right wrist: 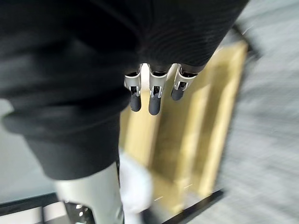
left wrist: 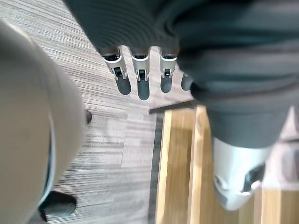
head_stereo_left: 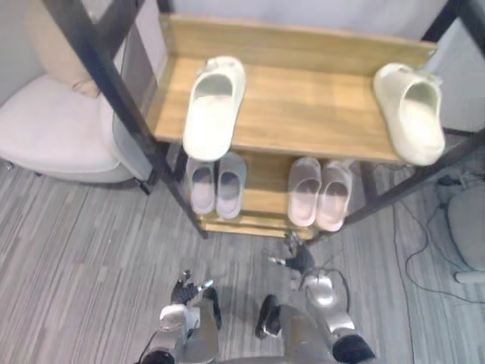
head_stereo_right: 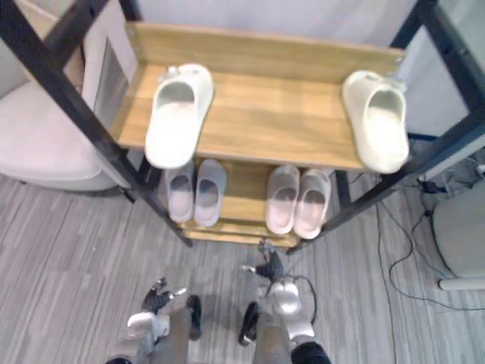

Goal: Organize the slippers on the shoe rack

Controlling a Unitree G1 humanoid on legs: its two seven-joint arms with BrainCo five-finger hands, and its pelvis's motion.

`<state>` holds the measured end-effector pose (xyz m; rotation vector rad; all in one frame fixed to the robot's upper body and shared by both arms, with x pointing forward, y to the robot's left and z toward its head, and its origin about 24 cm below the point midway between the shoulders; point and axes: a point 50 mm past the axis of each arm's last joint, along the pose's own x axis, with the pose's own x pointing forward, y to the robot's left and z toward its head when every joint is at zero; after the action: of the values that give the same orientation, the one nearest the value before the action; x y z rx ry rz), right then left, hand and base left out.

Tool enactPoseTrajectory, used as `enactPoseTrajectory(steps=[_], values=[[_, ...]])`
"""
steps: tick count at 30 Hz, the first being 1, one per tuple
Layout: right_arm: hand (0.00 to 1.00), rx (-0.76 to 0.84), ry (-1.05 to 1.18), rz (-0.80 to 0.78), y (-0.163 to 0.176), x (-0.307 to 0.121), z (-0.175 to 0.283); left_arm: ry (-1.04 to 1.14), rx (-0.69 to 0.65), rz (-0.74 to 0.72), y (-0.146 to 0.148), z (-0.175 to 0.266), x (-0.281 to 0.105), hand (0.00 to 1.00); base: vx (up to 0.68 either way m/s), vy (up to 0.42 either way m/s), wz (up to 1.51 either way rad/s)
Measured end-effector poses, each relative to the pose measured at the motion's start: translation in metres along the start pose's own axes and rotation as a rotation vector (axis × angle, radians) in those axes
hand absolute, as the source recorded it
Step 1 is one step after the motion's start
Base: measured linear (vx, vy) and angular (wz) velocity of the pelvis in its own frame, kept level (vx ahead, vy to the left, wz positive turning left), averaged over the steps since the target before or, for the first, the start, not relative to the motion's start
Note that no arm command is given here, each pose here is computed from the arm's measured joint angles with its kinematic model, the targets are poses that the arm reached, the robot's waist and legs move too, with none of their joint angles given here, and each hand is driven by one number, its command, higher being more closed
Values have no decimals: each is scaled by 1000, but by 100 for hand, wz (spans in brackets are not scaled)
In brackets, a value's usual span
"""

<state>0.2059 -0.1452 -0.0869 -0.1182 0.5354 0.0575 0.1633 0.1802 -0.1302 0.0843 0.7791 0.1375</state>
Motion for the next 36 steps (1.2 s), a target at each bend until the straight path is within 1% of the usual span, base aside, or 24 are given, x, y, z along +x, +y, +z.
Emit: enactPoseTrajectory(steps=[3, 6, 10, 14, 19, 24, 27, 29, 30, 32, 33, 36], values=[[0, 29, 190, -39, -11, -16, -48, 36, 48, -18, 0, -14, -6, 0, 161, 38, 1], [0, 10, 284, -58, -17, -25, -70, 54, 80, -28, -1, -19, -7, 0, 100, 26, -1], [0, 28, 392, -88, -22, -36, -93, 58, 110, -53, -5, -21, -8, 0, 55, 33, -1], [0, 18, 429, -98, -24, -40, -100, 60, 158, -98, -13, -24, -10, 0, -6, 5, 1], [0, 24, 443, -105, -26, -40, -102, -9, 288, -245, -45, -14, -13, 0, -31, 20, 4], [0, 25, 445, -106, -26, -41, -102, -281, 352, -457, -97, 36, -30, 0, -46, 31, 2], [0, 30, 452, -108, -26, -42, -104, -441, 335, -610, -127, 66, -51, 0, -25, 33, 11], [0, 28, 456, -106, -26, -42, -105, -530, 304, -685, -138, 83, -67, 0, -1, 14, 2], [0, 26, 457, -105, -26, -43, -105, -599, 257, -734, -144, 97, -79, 0, 0, 0, 0], [0, 28, 459, -107, -26, -44, -106, -669, 171, -778, -148, 115, -92, 0, 19, 6, 2], [0, 19, 452, -103, -27, -44, -106, -747, 83, -819, -150, 135, -105, 0, 45, 12, 3], [0, 10, 452, -98, -29, -44, -106, -852, 5, -880, -153, 163, -122, 0, 40, 10, 3]])
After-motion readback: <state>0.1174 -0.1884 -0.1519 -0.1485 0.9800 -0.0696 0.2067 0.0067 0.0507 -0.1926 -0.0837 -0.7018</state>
